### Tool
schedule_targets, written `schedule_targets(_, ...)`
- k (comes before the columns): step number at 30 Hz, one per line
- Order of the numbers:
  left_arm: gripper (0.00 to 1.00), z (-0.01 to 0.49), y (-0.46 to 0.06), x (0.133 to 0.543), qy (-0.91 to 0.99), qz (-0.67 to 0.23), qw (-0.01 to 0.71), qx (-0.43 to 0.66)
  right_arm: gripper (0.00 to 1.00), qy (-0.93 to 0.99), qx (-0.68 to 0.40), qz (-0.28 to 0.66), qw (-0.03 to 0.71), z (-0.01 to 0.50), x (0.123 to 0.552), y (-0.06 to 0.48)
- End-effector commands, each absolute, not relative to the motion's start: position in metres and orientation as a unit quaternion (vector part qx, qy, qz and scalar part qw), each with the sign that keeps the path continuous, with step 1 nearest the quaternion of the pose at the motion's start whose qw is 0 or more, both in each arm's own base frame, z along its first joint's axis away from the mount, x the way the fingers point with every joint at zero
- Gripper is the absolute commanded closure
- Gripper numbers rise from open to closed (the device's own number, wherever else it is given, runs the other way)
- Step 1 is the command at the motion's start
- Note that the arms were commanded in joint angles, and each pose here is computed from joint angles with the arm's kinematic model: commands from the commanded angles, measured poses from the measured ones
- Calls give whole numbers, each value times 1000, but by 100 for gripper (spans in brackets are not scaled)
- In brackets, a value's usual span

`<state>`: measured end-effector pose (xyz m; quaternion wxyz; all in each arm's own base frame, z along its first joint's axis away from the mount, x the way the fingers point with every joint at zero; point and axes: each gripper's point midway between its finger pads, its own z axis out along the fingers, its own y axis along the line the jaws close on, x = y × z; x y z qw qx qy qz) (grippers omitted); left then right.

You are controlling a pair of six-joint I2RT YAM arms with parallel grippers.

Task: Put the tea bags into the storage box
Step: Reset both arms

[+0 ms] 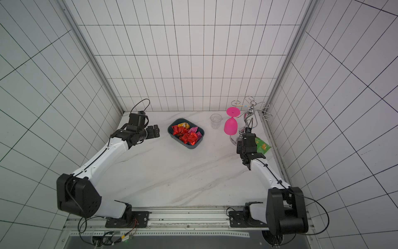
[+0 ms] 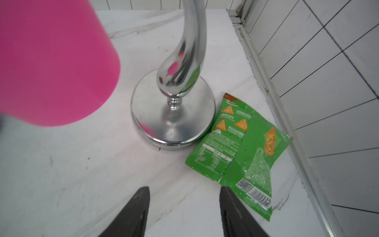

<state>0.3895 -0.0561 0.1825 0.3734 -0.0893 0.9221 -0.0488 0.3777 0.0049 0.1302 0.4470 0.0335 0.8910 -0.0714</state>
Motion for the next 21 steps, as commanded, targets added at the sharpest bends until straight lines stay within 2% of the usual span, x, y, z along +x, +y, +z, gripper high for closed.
schedule_targets(1,2,182,-20,390,882,-26,454,-123,41,849,62,-72,520,138,402,-16)
schedule_targets(5,2,165,13,376,831,19,541,-129,40,859,70,-87,500,114,416,-31)
schedule_targets(8,2,147,30,375,817,41,559,-137,36,841,83,-89,528,101,412,-36)
schedule_targets(9,2,140,35,377,820,46,552,-143,25,849,72,-76,518,98,408,-31)
schedule_targets(10,2,134,38,379,826,51,542,-146,0,841,58,-63,534,100,409,-26)
schedule_targets(14,2,126,43,397,821,56,549,-147,1,810,59,-38,582,98,401,-27)
schedule_targets(15,2,130,43,402,811,48,563,-152,1,827,60,-37,557,93,399,-27)
schedule_targets(17,2,133,44,411,798,49,583,-143,1,818,55,-37,571,95,402,-26)
schedule_targets(19,2,120,53,415,791,51,589,-158,1,831,54,-36,553,93,400,-26)
schedule_targets(21,3,118,36,413,782,25,613,-112,1,819,54,-38,570,95,402,-26)
